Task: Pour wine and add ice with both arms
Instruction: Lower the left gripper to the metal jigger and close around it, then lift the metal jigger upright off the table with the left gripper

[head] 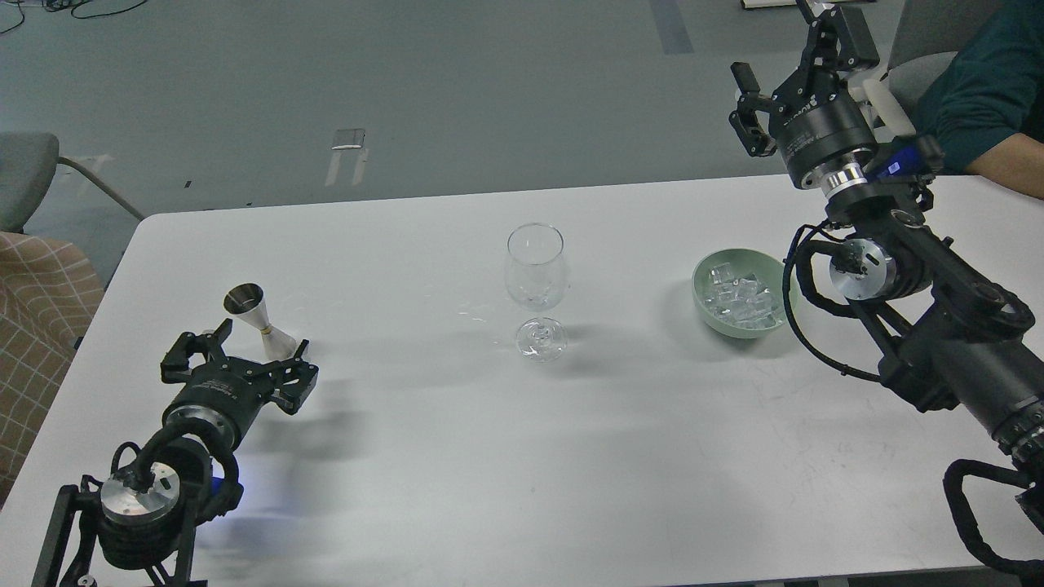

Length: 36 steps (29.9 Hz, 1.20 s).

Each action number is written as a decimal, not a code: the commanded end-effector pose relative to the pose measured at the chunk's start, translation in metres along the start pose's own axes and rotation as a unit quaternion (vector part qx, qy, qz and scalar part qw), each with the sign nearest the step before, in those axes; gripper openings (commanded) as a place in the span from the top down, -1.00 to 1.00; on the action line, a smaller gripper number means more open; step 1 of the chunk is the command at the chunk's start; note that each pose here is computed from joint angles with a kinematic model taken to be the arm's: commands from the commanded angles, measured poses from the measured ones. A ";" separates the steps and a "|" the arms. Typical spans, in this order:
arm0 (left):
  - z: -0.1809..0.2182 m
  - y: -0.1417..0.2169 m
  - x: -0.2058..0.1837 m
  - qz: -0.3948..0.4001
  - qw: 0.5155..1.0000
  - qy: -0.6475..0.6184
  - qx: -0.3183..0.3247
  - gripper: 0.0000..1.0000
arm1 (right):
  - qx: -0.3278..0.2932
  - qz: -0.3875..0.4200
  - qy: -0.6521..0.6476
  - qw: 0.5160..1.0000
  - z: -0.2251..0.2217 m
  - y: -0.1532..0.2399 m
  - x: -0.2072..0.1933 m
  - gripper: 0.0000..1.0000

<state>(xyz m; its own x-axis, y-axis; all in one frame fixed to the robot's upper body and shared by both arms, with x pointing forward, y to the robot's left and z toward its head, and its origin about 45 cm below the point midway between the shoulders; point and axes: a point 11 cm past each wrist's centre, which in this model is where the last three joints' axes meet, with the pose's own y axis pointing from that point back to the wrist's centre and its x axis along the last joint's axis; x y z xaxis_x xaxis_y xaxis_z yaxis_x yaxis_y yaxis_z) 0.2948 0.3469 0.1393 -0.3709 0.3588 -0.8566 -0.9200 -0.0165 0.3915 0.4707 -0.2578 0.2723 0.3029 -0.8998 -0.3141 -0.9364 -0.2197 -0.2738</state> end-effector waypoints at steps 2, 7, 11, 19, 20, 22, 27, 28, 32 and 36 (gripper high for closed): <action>0.002 -0.014 -0.002 0.004 1.000 0.003 0.000 -0.95 | 0.001 -0.001 0.000 1.000 -0.001 0.000 0.000 -1.00; 0.001 -0.020 0.005 0.018 1.000 0.004 0.000 -0.95 | -0.003 0.001 -0.001 1.000 0.003 0.003 0.001 -1.00; 0.001 -0.021 0.012 0.028 1.000 0.007 -0.005 -0.95 | -0.003 0.001 -0.001 1.000 0.003 0.004 0.001 -1.00; 0.009 -0.040 0.012 0.035 0.999 0.022 -0.010 -0.95 | -0.002 0.000 0.002 1.000 0.000 0.004 0.003 -1.00; 0.010 -0.042 0.012 0.035 0.999 0.023 -0.010 -0.95 | -0.002 0.001 0.002 1.000 0.000 0.004 0.003 -1.00; 0.011 -0.044 0.009 0.034 0.999 0.022 -0.010 -0.95 | -0.002 0.000 0.002 1.000 0.001 0.004 0.002 -1.00; 0.010 -0.050 0.009 0.038 0.999 0.026 -0.007 -0.95 | -0.002 0.000 0.002 1.000 0.001 0.004 0.002 -1.00; 0.010 -0.052 0.009 0.038 0.999 0.026 -0.006 -0.95 | -0.002 0.000 0.002 1.000 0.001 0.004 0.002 -1.00; 0.017 -0.060 0.015 0.053 0.998 0.025 -0.009 -0.93 | -0.002 0.000 0.003 1.000 0.000 0.004 0.003 -1.00; 0.030 -0.060 0.014 0.054 0.998 0.015 -0.028 -0.88 | -0.002 0.001 0.003 1.000 0.001 0.004 0.003 -1.00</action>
<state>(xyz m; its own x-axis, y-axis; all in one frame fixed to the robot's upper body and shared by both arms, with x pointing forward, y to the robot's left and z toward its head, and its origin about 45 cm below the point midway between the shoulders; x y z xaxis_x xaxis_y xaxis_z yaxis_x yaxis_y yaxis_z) 0.3464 0.3733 0.1104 -0.4729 0.3139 -0.8233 -0.8774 -0.0824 0.4726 0.4676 -0.2606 0.2698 0.3023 -0.9015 -0.3098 -0.9370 -0.2213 -0.2701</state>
